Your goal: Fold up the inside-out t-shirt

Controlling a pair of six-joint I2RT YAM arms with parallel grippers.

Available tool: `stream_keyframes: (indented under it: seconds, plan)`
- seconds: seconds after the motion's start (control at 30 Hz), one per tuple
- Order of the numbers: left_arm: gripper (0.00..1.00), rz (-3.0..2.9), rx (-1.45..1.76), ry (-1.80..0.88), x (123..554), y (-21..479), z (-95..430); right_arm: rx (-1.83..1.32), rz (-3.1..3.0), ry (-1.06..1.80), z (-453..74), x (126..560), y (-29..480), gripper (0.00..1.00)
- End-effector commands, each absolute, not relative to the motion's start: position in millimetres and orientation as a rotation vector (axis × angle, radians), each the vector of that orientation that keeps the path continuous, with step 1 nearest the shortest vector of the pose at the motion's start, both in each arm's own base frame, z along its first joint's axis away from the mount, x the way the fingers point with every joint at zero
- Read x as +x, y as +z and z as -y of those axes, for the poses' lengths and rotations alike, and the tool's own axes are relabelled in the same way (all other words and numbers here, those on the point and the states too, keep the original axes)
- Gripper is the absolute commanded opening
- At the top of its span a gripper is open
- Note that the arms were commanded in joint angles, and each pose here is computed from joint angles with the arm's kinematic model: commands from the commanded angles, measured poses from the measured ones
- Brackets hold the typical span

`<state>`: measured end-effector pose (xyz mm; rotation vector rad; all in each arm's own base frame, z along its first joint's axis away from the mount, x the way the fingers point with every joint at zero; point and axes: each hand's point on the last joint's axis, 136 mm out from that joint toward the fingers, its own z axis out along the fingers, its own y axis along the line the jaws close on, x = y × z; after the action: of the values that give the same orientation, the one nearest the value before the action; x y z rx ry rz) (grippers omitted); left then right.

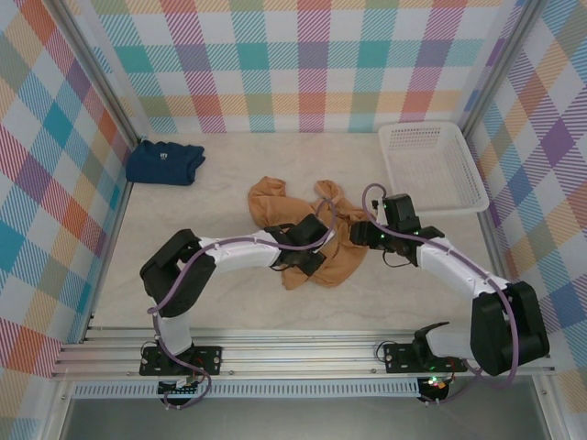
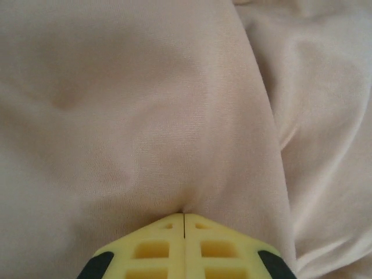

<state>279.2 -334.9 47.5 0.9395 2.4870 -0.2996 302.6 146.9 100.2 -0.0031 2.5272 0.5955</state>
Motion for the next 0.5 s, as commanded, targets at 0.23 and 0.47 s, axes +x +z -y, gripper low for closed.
stream_keyframes:
  seconds: [0.23, 0.47]
  plan:
    - [0.00, -2.393, 0.241, -0.901, 294, 123, 269, -0.344, -2.518, 0.698, -198, 280, 98, 0.57]
    - [0.00, -2.377, -0.134, -0.803, 303, 119, 199, -0.505, -2.550, 0.687, -237, 278, 85, 0.58]
